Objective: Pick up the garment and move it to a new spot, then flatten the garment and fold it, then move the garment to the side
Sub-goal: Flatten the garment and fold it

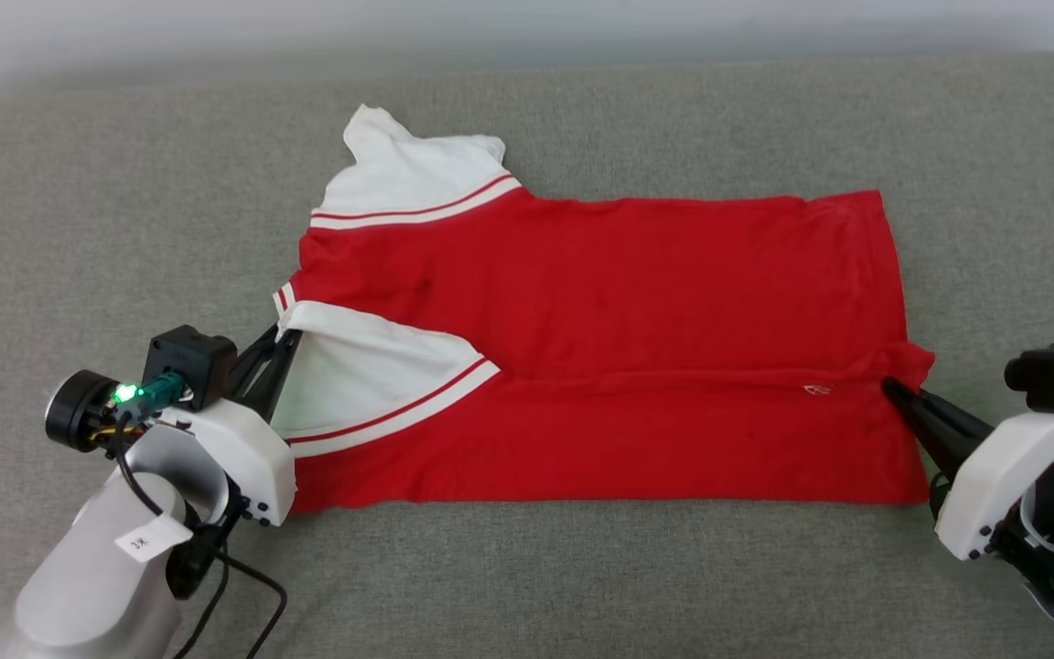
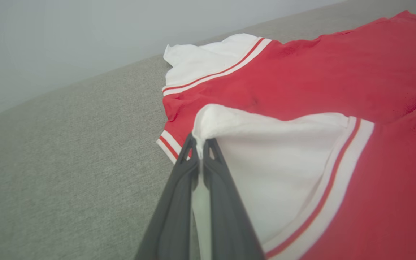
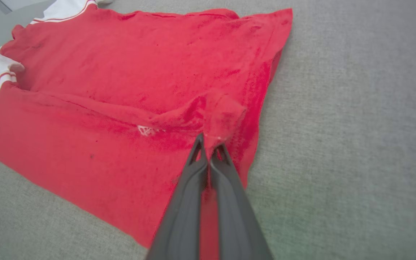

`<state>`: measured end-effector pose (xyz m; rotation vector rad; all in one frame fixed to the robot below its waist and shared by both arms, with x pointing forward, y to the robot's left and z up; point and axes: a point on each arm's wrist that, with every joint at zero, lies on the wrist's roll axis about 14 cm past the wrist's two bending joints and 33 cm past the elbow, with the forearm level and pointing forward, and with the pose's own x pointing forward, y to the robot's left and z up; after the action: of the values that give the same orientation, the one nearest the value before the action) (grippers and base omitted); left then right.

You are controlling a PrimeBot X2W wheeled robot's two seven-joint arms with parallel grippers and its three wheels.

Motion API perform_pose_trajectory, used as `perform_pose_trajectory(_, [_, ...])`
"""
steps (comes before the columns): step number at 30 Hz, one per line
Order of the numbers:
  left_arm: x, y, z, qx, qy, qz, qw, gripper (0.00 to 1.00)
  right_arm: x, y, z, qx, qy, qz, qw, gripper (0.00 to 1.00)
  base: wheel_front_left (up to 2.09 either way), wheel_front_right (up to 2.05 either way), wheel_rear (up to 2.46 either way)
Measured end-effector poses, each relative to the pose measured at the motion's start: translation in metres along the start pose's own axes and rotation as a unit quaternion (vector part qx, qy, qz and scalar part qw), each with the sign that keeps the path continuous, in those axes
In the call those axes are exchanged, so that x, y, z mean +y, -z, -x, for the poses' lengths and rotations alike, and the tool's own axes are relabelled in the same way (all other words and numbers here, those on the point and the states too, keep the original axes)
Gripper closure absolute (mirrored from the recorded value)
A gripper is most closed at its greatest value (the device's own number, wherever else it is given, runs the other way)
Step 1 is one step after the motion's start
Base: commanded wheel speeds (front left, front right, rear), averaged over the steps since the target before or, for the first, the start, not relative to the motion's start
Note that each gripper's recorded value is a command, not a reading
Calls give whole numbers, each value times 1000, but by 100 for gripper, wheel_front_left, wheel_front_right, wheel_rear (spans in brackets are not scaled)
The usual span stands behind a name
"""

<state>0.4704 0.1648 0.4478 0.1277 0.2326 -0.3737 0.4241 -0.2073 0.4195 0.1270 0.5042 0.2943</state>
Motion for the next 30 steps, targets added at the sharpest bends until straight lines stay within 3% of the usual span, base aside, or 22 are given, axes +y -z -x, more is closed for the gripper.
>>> perform_pose_trajectory(8, [0,55,-13,75,7,10,997,100,-9,30,-17,50,11,-4,999,100,0,0,0])
perform_pose_trajectory(15, [0,69,-17,90,3,22,996,100,-9,32,-20,49,12,-2,999,100,0,0,0])
perform_pose_trajectory(16, [0,69,-17,90,4,23,996,100,-9,31,-19,48,12,-3,999,75,0,0,0])
perform_pose_trajectory(17, [1,67,-17,87,1,23,996,97,-8,31,-19,48,11,-5,999,19,0,0,0])
perform_pose_trajectory(18, [3,66,-16,85,-1,25,996,52,-7,30,-19,46,9,-6,999,0,0,0,0])
perform_pose_trajectory(19, [4,64,-16,82,-3,23,996,0,-6,27,-18,41,9,-5,999,0,0,0,0])
perform_pose_trajectory(30, [36,-7,-1,12,-28,6,1000,0,-3,-8,-1,-22,3,19,1000,0,0,0,0])
